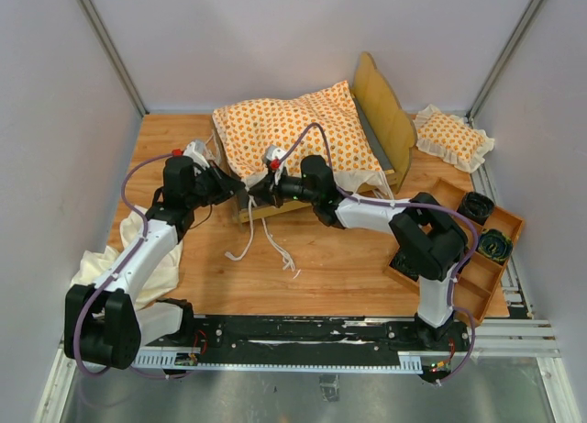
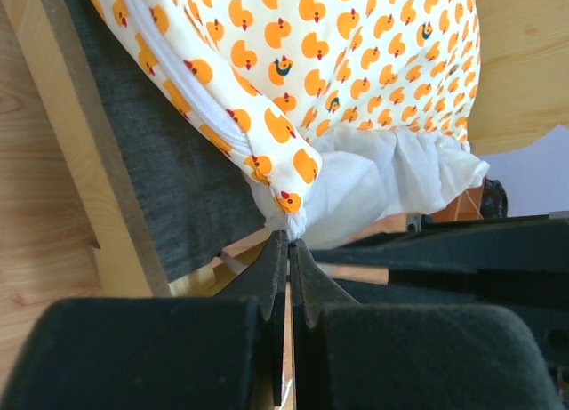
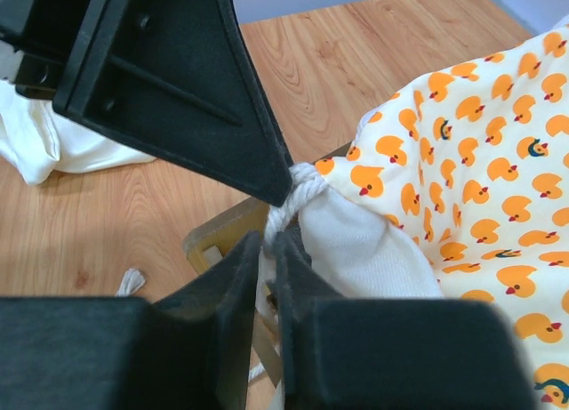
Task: Set up the pet bed
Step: Cross the ropes over the mattress.
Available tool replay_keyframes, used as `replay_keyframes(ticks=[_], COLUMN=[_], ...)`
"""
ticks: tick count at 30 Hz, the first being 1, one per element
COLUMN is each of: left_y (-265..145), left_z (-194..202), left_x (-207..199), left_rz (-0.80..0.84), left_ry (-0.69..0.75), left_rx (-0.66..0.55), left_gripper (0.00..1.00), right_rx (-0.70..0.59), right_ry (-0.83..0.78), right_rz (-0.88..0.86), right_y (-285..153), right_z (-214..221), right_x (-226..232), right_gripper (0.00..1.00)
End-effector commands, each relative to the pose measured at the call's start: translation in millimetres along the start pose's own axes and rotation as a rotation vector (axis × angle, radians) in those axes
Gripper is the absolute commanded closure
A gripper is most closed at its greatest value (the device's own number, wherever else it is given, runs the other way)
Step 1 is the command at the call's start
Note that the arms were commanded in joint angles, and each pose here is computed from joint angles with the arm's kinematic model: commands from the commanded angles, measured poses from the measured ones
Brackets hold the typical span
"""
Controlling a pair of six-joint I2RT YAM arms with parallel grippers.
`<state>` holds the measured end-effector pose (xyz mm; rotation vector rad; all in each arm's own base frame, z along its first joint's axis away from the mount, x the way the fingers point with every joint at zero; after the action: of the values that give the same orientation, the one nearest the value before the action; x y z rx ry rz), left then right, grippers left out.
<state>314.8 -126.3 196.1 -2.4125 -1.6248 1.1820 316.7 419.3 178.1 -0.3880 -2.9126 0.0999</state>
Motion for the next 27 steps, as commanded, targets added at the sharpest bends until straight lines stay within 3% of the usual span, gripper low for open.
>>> replay_keyframes(ticks=[1,10,12,14,16,23,27], left_y=[-1.7,-1.2,-1.4,-2.3,-4.4,-11.3,-13.0], left_z=[-13.5,-12.5,-12.0,-9.7,-4.2,15.5,18.1], left_x=[3.2,-1.5,-2.1,1.0,6.3,8.5,8.9], left_rz=[-0.025,0.003,0.008,-0.007,-0.025,0.03,0.031], left_ry=[0.055,0.037,0.04,0.055,0.075,0.122,0.119], left_rx=[-0.041,-0.029,-0.025,-0.018,-0.013,-0.009,-0.008], left_gripper=[1.0,1.0,0.89,0.71,0.67,0.76,0.76], right_rx=[-0.045,-0.073,-0.078,-0.081,-0.087,-0.095,-0.106], right_ry=[0.032,0.031,0.039,0.073,0.121,0.188,0.209], right_rz=[-0.039,-0.064,-0.032,-0.018,-0.006,0.043,0.054], right_y=[-6.8,-3.8,-5.0,-5.5,-5.6,-6.7,-7.3], right_z=[-12.7,-14.3,-14.8,-17.7,-22.1,-23.0,-24.1], right_x=[2.2,4.0,-0.7,-3.5,-5.6,-10.1,-10.9], right_gripper=[0.99,1.0,1.0,1.0,1.0,1.0,1.0])
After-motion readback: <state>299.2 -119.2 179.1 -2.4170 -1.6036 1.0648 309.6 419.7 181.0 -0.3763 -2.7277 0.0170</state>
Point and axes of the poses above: each gripper's point midway between its finger pads, its own y axis out along the fingers, its own x axis along the line the jaws close on, z = x × y, the point moved 3 cm from there along -y, back along the fingers, and after that the axes turned 10 degrees about y, right-handed, at the moved point
